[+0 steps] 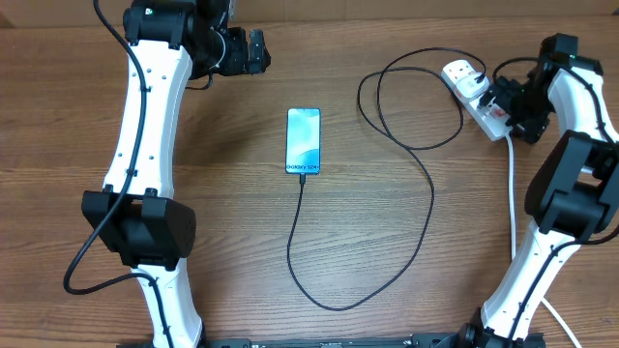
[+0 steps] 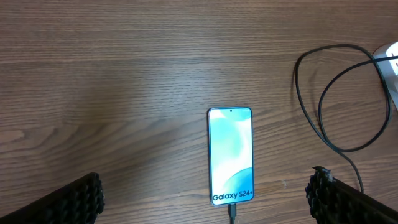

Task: Plug charger to phone and switch on socket

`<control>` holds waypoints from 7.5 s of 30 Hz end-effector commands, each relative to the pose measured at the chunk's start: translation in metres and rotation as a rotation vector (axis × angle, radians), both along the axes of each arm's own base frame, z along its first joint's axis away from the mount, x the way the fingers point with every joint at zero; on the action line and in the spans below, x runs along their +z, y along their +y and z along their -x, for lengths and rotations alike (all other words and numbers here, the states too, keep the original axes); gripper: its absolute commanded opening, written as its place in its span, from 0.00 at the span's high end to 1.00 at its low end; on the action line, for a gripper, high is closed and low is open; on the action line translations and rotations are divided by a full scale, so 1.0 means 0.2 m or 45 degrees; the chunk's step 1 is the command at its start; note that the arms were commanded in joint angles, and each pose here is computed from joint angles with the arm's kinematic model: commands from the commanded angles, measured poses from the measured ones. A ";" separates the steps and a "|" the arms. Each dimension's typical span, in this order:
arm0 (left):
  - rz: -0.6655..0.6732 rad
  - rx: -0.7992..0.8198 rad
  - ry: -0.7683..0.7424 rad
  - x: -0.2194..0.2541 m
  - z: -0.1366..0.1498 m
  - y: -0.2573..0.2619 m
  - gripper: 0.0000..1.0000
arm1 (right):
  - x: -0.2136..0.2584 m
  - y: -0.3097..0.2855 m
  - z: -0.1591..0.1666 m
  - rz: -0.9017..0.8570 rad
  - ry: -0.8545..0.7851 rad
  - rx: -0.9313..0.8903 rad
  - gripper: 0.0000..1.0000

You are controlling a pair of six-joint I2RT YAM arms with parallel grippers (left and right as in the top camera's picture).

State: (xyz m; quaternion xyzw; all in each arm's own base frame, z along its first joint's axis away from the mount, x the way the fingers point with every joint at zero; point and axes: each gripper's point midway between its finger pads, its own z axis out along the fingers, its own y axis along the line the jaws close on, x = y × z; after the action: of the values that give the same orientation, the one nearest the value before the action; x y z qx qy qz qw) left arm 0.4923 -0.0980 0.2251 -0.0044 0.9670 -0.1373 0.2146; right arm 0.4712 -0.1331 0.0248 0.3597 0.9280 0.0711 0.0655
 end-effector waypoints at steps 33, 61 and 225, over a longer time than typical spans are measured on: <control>-0.008 0.004 0.007 -0.01 0.00 -0.01 0.00 | 1.63 0.75 1.42 0.036 -0.669 0.181 0.00; -0.008 0.004 0.007 -0.01 0.00 -0.01 0.00 | 1.46 0.70 1.50 0.220 -1.156 0.220 0.00; -0.228 0.454 -1.308 -0.35 1.24 0.61 0.00 | 0.74 0.77 1.13 0.446 -1.798 0.467 0.00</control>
State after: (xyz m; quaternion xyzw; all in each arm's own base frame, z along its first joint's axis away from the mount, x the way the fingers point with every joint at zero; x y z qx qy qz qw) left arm 0.2470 0.0170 0.1491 -0.0754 0.7414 -0.0114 0.6667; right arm 0.2453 0.0173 0.1750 0.0587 0.7094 0.1434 0.6876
